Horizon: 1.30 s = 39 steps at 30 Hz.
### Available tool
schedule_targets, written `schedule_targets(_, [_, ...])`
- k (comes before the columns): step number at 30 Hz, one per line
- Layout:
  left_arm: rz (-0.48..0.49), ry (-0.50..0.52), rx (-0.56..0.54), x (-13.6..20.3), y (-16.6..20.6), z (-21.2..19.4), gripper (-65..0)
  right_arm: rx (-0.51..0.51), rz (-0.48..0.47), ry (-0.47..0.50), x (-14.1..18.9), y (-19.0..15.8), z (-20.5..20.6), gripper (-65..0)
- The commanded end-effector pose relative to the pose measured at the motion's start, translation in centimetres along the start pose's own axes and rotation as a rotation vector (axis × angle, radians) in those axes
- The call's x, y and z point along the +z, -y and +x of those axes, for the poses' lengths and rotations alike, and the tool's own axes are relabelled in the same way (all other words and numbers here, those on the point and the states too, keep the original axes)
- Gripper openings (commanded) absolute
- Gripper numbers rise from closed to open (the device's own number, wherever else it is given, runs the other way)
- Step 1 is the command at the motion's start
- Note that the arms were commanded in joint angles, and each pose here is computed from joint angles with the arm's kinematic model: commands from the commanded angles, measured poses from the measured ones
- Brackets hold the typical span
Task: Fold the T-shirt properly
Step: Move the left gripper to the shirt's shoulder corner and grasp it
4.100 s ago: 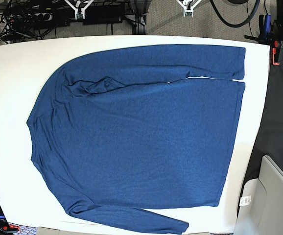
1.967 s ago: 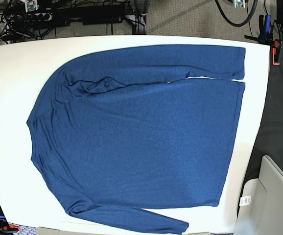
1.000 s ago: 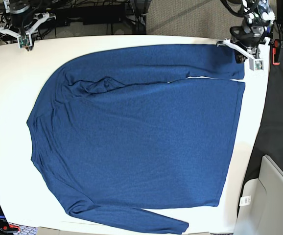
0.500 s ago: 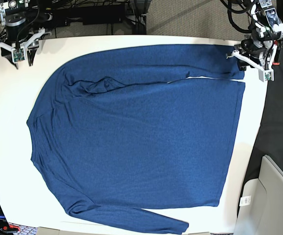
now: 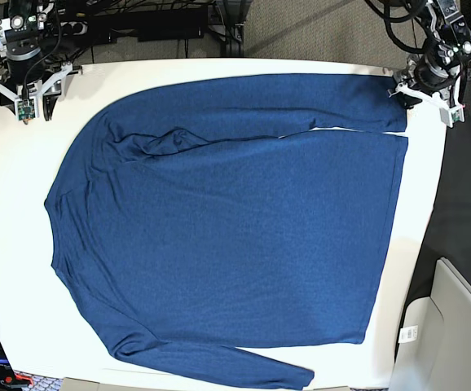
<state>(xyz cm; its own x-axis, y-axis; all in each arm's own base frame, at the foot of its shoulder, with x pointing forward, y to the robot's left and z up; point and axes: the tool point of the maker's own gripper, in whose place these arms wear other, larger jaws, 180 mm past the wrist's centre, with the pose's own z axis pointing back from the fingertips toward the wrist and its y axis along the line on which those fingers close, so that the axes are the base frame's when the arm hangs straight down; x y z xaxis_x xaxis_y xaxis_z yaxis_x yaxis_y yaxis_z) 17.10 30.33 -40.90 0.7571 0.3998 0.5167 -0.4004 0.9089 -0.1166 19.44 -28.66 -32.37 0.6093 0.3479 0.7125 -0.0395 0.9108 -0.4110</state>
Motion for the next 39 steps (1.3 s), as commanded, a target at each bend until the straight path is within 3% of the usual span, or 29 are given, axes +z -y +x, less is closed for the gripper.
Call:
schedule_targets(1, [0.003, 0.002, -0.001, 0.1, -0.3, 0.1, -34.7, 0.005, -0.011, 0.036, 0.3, 0.5, 1.0, -39.9])
schedule_targets(12, [-0.162, -0.101, 0.139, 0.3, 2.4, -3.5, -34.9, 0.004, -0.011, 0.034, 0.3, 0.4, 0.9, -39.8])
schedule_targets(17, [-0.184, -0.114, 0.151, 0.3, 2.9, -3.8, -35.9, 0.004, -0.01, 0.034, 0.3, 0.4, 0.9, -39.8])
schedule_targets(22, [-0.253, -0.145, 0.051, 0.1, 5.2, -4.5, -46.3, 0.002, -0.008, 0.032, 0.2, 0.3, 0.9, -39.8])
schedule_targets(28, [-0.31, -0.15, -0.021, 0.0, 6.9, -4.8, -64.5, 0.002, -0.006, 0.018, 0.2, 0.2, 0.6, -39.7])
schedule_targets(32, [-0.308, -0.137, -0.022, 0.1, 6.8, -4.4, -64.9, -0.013, -0.021, -0.066, -0.5, 0.6, -0.1, -39.7])
schedule_targets(39, [-0.297, -0.13, -0.04, 0.2, 6.2, -3.8, -65.0, -0.25, 0.117, -0.153, -2.2, -1.4, 1.6, -39.5])
